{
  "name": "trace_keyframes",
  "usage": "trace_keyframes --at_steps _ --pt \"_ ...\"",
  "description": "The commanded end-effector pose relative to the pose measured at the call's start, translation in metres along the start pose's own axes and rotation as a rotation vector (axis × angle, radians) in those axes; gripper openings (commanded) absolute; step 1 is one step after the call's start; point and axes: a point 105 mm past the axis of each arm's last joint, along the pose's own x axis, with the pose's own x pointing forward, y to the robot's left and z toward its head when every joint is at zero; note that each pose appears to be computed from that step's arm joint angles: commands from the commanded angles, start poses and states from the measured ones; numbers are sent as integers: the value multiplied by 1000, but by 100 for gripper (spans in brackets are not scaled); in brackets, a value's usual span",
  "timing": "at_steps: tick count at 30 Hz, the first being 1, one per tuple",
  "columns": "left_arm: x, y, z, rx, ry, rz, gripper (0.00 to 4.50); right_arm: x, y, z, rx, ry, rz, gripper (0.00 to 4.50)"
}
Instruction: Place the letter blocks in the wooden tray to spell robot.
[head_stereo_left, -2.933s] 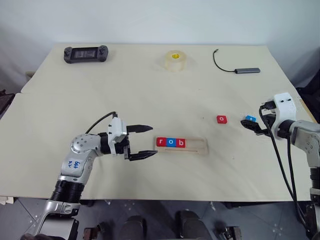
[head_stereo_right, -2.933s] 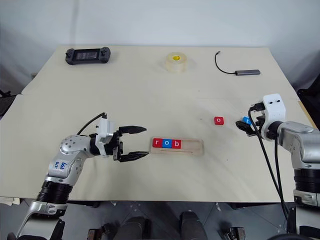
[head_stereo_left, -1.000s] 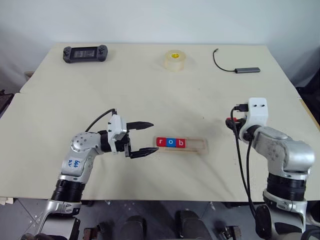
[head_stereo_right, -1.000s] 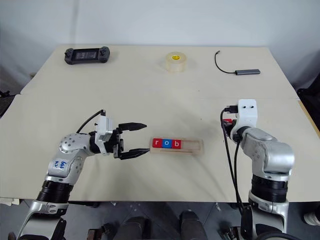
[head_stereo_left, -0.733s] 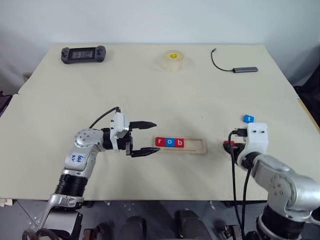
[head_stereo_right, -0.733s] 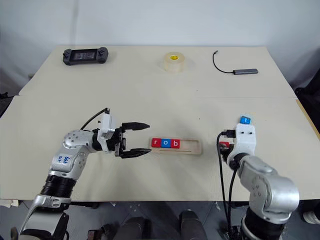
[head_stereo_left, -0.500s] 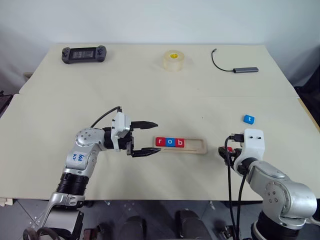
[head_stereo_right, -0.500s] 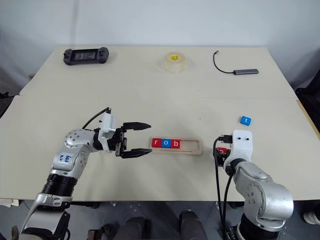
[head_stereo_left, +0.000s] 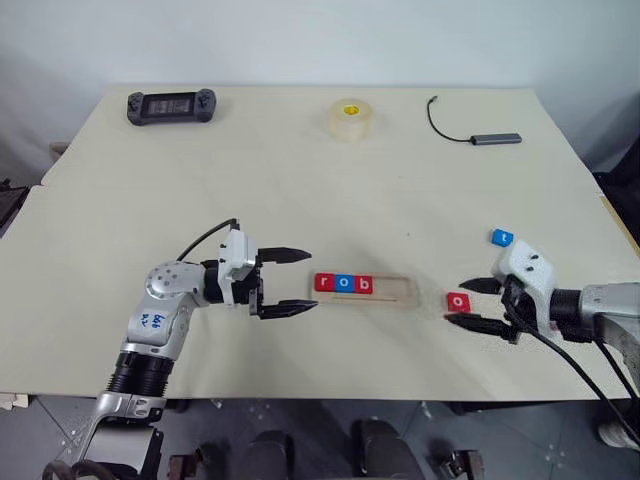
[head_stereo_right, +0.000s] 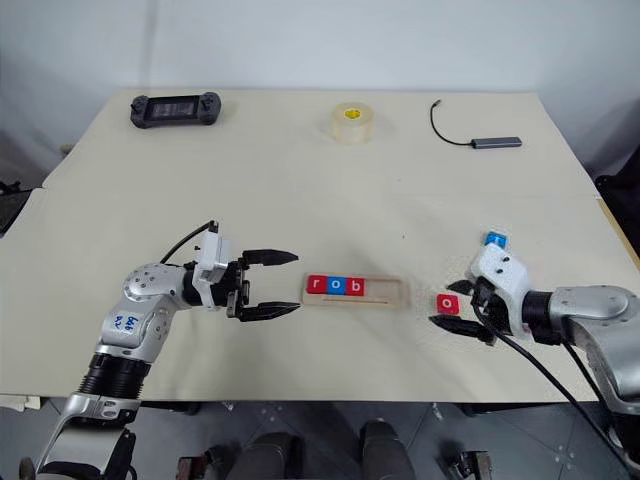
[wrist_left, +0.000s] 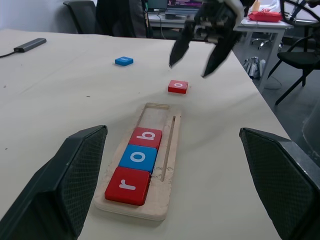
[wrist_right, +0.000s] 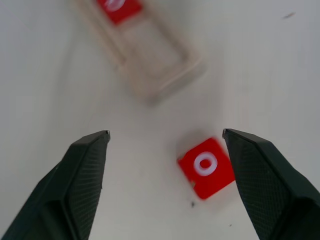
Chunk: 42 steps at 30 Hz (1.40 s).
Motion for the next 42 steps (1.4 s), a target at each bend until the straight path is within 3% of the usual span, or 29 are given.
trace_keyframes --at_steps 1,12,15,19,21,25,28,31,36,42 --pt "2 -3 13 46 -29 -17 450 -2 -12 -5 -109 32 46 377" --pt "-2 -7 14 48 -24 3 450 14 -29 -20 -124 69 85 377" --pt "-1 -7 15 50 -25 5 450 16 -30 -23 -102 68 95 315" --pt "-1 -6 18 55 -32 0 450 17 -32 -24 -105 67 94 179" --pt "0 -7 19 58 -37 -7 450 17 -35 -21 -112 61 85 145" --pt "0 -6 21 60 -39 -11 450 17 -34 10 -156 -5 99 145" --pt "-4 -3 19 61 -31 7 450 23 -16 53 -185 -73 185 145" --pt "-7 -1 18 59 -25 20 450 34 -3 73 -214 -55 236 145" --pt "-7 -2 16 54 -23 28 450 61 4 89 -252 -16 256 145" --pt "-8 -5 16 51 -23 44 450 78 -4 75 -297 70 240 145"
